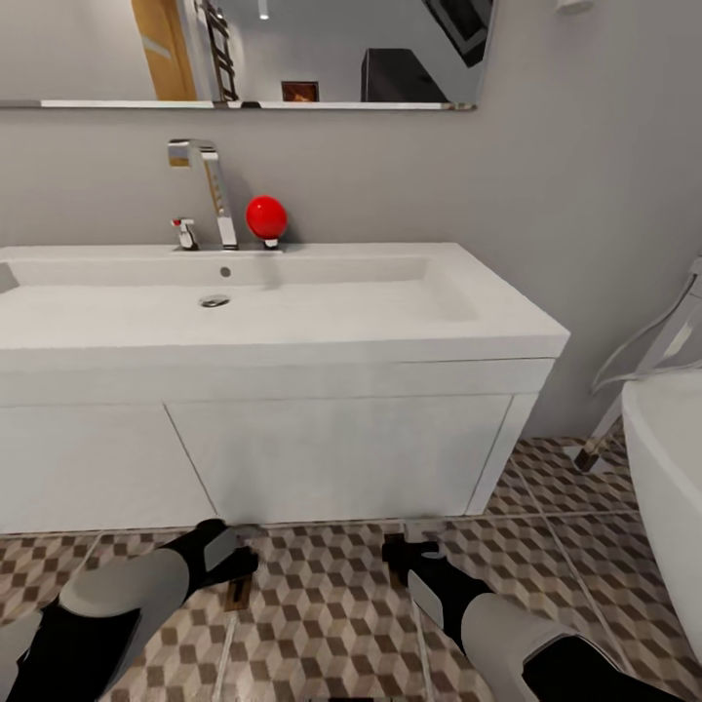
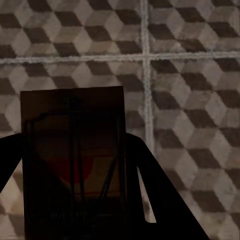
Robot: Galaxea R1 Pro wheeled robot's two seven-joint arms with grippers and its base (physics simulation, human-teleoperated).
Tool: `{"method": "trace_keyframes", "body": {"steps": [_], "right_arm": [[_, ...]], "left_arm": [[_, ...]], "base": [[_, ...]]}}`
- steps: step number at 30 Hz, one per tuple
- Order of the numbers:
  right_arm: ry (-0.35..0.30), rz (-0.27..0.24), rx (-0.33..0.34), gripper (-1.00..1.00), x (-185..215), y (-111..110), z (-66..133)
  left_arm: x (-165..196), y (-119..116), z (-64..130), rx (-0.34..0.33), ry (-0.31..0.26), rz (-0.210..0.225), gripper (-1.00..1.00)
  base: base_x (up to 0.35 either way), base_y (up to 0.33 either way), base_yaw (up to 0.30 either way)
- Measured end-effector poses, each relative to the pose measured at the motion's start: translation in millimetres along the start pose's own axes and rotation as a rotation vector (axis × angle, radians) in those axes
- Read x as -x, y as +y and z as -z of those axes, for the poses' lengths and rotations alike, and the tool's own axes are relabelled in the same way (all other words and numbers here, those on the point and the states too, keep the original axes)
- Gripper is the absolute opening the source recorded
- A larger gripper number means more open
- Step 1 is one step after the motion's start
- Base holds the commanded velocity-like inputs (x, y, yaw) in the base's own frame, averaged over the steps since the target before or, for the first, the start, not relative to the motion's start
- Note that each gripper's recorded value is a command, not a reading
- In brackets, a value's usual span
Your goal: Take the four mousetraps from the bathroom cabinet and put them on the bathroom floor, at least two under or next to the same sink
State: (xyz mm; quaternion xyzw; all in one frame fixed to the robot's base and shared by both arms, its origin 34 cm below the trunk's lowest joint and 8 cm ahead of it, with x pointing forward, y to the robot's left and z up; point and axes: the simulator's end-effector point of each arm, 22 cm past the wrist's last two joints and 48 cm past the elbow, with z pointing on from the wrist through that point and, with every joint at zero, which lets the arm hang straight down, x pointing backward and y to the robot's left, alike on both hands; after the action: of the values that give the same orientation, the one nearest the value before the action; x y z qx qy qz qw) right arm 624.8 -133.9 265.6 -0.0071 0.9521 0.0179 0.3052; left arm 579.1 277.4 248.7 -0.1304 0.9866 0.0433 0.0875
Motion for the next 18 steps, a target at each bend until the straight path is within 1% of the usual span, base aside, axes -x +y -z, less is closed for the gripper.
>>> {"method": "trace_keyframes", "body": {"steps": [2, 3, 5, 6, 8, 9, 12, 14, 18], "right_arm": [[0.008, 0.000, 0.000, -1.00, -4, 0, -2.6], [0.012, 0.001, 0.000, -1.00, -6, 0, -3.9], [0.020, 0.001, 0.000, -1.00, -11, 0, -6.5], [0.024, 0.001, 0.000, -1.00, -13, 0, -7.8], [0.033, 0.000, 0.000, -1.00, -17, 0, -10.3], [0.037, 0.000, 0.000, -1.00, -20, 0, -11.5], [0.048, 0.000, 0.001, -1.00, -26, 0, -15.3], [0.053, -0.001, 0.000, -1.00, -30, -1, -17.5], [0.067, 0.000, 0.000, -1.00, -38, -1, -22.3]], "left_arm": [[8, 9, -4.2, 0.008, -0.029, 0.036, -1.00], [12, 11, -6.8, 0.008, -0.057, 0.052, -1.00], [22, 22, -12.6, 0.030, -0.128, 0.074, -1.00], [26, 29, -14.7, 0.043, -0.150, 0.083, -1.00], [31, 34, -17.1, 0.053, -0.169, 0.096, -1.00], [33, 36, -17.9, 0.058, -0.173, 0.101, -1.00], [39, 31, -19.9, 0.054, -0.188, 0.111, -1.00], [43, 34, -23.0, 0.066, -0.222, 0.086, -1.00], [33, 39, -35.1, 0.078, -0.252, 0.092, -1.00]], "base": [[0.000, 0.000, 0.000], [0.000, 0.000, 0.000], [0.000, 0.000, 0.000], [0.000, 0.000, 0.000], [0.000, 0.000, 0.000], [0.000, 0.000, 0.000], [0.000, 0.000, 0.000], [0.000, 0.000, 0.000], [0.000, 0.000, 0.000]]}}
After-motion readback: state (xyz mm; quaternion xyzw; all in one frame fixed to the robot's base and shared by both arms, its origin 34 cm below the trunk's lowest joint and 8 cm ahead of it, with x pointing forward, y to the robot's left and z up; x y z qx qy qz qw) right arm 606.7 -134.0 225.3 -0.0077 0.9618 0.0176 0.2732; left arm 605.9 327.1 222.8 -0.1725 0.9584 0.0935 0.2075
